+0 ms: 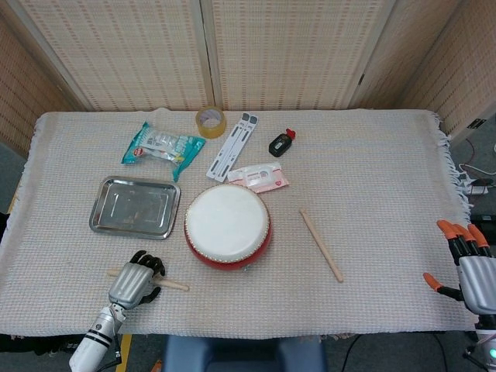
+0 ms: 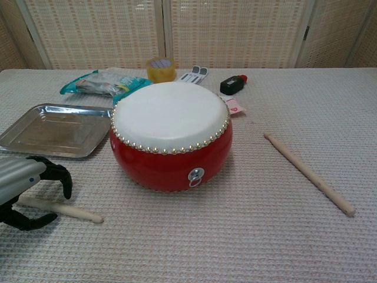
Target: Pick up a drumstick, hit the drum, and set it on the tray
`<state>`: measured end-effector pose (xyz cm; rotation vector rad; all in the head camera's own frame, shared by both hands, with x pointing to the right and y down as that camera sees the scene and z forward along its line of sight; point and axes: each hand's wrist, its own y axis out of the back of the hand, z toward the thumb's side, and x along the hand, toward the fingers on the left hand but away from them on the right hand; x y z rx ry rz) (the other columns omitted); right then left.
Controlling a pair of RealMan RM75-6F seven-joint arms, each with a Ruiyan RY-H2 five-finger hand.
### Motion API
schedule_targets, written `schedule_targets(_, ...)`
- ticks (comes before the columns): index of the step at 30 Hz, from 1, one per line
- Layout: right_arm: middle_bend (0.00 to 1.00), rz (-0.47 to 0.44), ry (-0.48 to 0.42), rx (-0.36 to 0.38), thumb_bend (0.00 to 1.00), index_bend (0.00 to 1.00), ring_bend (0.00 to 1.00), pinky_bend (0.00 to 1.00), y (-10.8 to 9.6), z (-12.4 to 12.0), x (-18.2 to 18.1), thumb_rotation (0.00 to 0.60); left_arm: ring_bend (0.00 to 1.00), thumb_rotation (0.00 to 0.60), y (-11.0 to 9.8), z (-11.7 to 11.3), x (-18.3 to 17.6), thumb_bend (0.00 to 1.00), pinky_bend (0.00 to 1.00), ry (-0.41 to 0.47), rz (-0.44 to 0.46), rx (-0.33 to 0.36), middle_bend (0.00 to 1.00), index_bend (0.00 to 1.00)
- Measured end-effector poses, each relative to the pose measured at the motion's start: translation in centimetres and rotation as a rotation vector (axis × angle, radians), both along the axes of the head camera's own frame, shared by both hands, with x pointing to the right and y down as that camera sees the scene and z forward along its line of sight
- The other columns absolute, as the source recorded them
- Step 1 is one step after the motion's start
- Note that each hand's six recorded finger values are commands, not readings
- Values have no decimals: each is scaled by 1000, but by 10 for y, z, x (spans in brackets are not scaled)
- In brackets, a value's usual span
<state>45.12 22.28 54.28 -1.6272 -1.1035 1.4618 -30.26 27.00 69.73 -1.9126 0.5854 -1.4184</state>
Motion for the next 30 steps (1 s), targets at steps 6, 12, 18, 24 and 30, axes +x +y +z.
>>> schedule_targets(6, 85, 5, 3, 2, 182, 13, 0, 35, 1, -1, 2, 600, 197, 600, 2, 5, 2, 311, 135, -9, 2, 9, 283, 463)
schedule_targets(12, 85, 6, 1, 1, 182, 13, 0, 35, 1, -1, 2, 600, 124, 600, 2, 8, 3, 323, 94, -7, -2, 12, 250, 483)
schedule_targets(18, 85, 6, 0, -1, 182, 13, 0, 35, 1, -1, 2, 600, 120, 600, 2, 10, 3, 334, 93, -8, -4, 11, 249, 501)
schedule_targets(24, 85, 7, 0, -7, 182, 13, 0, 35, 0, 0, 1, 600, 106, 600, 3, 13, 2, 341, 92, -11, -6, 0, 245, 509)
schedule_targets(30, 85, 6, 1, -8, 182, 13, 0, 35, 0, 1, 0, 600, 99, 600, 3, 16, 2, 358, 91, -5, -16, -7, 239, 530)
